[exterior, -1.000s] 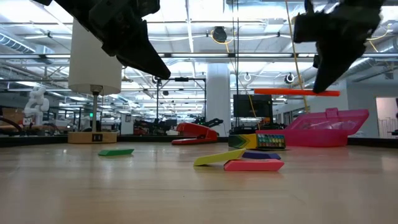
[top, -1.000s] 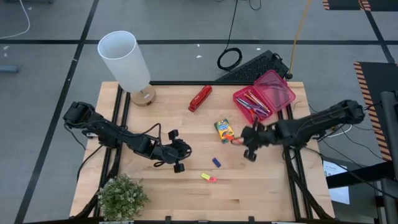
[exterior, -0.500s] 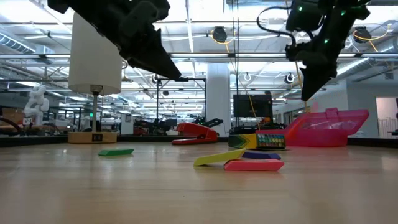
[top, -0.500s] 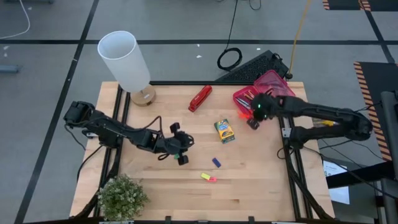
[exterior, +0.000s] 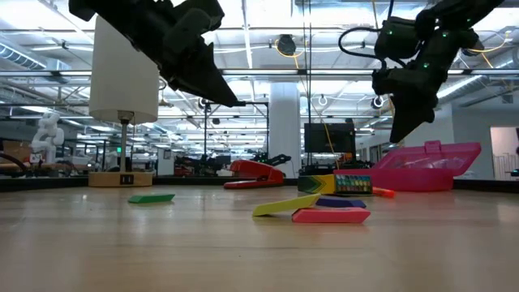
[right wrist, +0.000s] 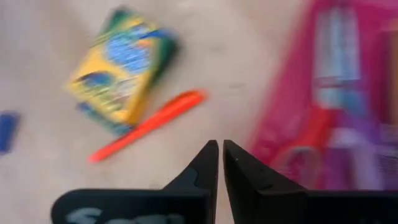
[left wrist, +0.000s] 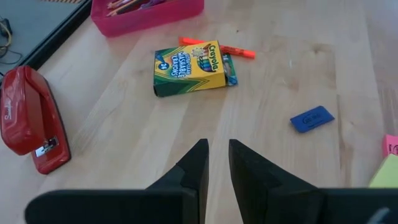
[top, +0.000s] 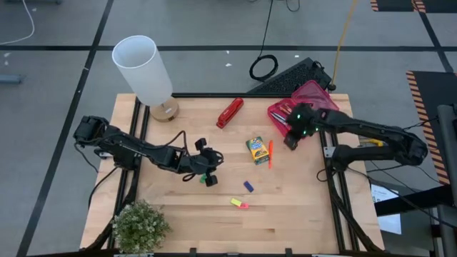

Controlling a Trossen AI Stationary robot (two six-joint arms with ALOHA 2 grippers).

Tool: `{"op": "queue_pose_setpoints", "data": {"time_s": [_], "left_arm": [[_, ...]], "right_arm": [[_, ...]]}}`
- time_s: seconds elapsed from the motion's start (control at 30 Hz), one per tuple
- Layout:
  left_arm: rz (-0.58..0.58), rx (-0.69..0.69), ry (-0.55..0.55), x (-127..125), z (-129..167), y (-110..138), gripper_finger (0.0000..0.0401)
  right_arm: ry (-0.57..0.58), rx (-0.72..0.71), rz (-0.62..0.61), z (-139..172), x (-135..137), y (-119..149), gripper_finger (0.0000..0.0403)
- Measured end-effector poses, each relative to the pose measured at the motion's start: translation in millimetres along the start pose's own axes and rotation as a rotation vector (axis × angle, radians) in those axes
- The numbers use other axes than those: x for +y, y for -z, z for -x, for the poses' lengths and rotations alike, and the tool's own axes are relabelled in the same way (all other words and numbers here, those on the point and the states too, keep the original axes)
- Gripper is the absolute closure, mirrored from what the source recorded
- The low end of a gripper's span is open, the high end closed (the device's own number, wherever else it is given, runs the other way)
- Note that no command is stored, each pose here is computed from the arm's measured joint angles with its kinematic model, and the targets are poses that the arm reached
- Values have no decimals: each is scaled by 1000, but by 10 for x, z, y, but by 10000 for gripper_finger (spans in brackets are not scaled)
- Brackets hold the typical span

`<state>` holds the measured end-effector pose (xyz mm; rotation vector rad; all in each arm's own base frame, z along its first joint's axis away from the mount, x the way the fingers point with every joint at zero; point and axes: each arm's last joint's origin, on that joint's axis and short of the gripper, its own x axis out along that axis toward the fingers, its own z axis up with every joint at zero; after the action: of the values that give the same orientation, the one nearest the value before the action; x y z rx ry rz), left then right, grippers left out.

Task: Pack school essentials
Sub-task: Put the orange pen into the pink supply box

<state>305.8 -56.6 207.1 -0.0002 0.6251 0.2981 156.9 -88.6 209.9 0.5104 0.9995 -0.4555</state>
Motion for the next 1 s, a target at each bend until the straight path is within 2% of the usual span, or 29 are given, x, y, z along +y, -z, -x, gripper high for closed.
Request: {"op": "queue_pose_setpoints", "data": {"time_s": [0.07, 0.27, 0.4, 0.53, 0.73, 1.0], "left_arm": [[-2, 0, 0, 0, 1, 0, 336], [-6, 0, 0, 0, 0, 0, 336], [-13, 0, 0, 0, 0, 0, 336], [-14, 0, 0, 0, 0, 0, 336], [-12, 0, 0, 0, 0, 0, 336], [-8, 1, 2, -1, 0, 0, 336]], "right_arm": [[-40, 18, 11, -62, 116, 65, 378], [-54, -11, -10, -181, 542, 277, 340], [45, -54, -62, -236, 766, 416, 304], [84, -63, -104, -384, 941, 502, 264], [163, -93, -116, -676, 1060, 542, 225], [168, -88, -116, -923, 1118, 550, 228]]}}
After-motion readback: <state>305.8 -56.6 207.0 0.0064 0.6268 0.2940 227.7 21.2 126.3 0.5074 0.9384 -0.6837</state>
